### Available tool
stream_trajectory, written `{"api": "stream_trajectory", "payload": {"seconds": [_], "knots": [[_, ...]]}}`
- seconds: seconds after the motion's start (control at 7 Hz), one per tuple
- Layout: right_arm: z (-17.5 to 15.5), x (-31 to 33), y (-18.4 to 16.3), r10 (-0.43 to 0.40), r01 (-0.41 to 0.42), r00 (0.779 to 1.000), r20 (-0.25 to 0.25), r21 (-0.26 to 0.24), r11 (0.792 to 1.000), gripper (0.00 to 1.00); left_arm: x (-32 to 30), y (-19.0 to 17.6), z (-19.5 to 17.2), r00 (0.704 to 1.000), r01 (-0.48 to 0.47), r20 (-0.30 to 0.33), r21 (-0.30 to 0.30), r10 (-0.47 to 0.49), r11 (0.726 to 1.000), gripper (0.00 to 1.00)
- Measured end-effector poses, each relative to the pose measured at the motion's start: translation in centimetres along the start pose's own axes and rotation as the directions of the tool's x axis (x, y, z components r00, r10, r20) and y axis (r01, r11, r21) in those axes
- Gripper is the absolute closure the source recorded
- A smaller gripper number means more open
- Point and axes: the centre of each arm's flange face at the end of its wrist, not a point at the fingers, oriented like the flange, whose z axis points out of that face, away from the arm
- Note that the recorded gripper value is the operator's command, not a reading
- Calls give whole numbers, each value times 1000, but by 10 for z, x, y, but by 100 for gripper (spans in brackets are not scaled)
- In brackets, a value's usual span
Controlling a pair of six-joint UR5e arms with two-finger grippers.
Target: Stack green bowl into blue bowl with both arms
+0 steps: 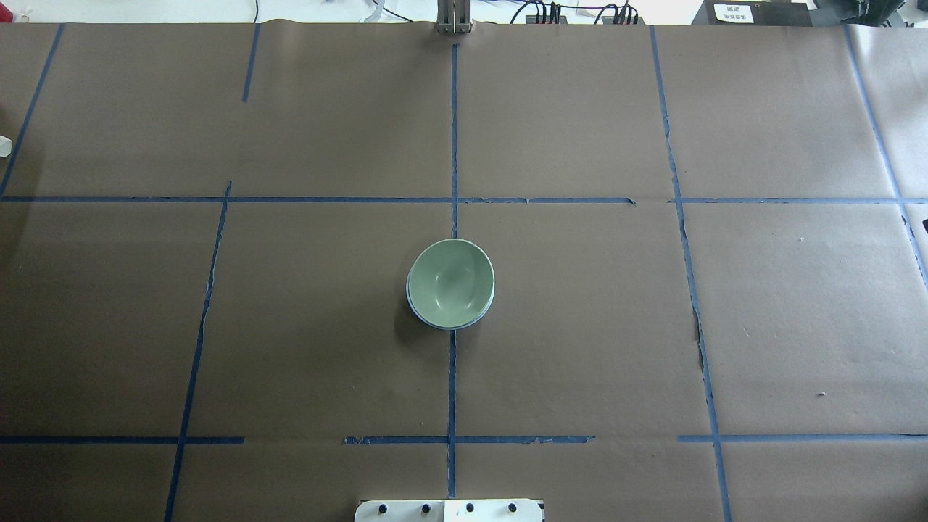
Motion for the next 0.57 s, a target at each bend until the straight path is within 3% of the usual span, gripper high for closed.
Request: {"api": "stream_trajectory", "payload": {"seconds": [0.29,0.57], "knots": [[-22,56,13,66,-66,998,13,41,997,0,0,0,0,1000,-1,0,0,1,1000,0],[-30,78,32,33,-35,999,42,51,998,0,0,0,0,1000,-1,1,0,1,1000,0]]}}
